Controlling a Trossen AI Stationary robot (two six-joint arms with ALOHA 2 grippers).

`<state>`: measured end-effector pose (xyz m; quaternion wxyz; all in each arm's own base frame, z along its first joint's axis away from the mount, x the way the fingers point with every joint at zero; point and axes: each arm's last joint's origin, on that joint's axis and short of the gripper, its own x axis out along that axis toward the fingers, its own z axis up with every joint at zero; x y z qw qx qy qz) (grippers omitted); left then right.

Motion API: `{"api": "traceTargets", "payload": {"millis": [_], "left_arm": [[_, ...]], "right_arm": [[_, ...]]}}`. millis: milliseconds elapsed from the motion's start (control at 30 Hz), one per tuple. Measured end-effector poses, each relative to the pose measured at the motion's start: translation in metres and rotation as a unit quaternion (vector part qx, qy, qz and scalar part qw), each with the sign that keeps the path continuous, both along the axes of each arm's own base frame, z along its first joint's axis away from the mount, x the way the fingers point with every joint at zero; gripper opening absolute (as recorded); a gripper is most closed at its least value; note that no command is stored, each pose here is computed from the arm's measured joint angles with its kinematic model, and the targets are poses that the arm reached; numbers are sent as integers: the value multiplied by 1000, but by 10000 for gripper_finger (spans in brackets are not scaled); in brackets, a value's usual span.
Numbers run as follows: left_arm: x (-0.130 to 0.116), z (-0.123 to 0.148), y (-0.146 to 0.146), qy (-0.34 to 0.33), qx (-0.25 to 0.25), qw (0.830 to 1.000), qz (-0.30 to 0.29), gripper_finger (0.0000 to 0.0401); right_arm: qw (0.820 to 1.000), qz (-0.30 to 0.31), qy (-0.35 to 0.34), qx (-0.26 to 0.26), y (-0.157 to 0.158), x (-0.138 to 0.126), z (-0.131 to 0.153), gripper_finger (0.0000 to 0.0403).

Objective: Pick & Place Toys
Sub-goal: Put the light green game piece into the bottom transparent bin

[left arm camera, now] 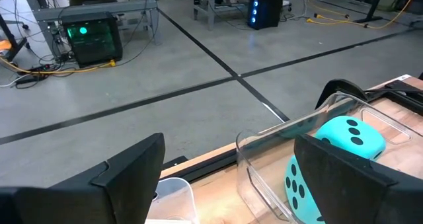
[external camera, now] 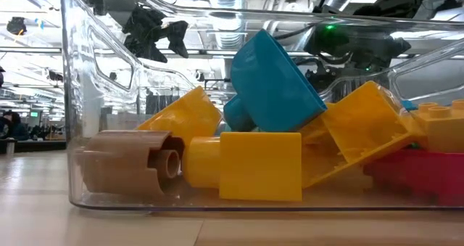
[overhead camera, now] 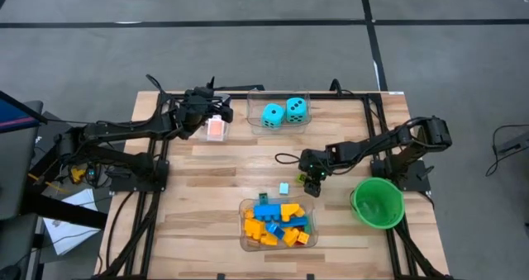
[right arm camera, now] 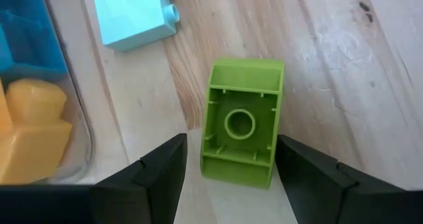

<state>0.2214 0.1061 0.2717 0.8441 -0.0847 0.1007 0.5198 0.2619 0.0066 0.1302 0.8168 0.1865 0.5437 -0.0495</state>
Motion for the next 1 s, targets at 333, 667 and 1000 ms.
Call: {"api": "traceTargets", "payload": {"millis": [333, 667, 1000], "left_arm": [[0, 0, 0, 0, 0, 1000, 0, 331], [0, 0, 0, 0, 0, 1000, 0, 331], [0, 0, 0, 1, 0, 1000, 0, 331]], "right_arm": [[999, 29, -2, -32, 2, -1, 0, 177], [999, 32, -9, -33, 2, 0, 0, 135], [995, 2, -35, -92, -7, -13, 30, 135]]}}
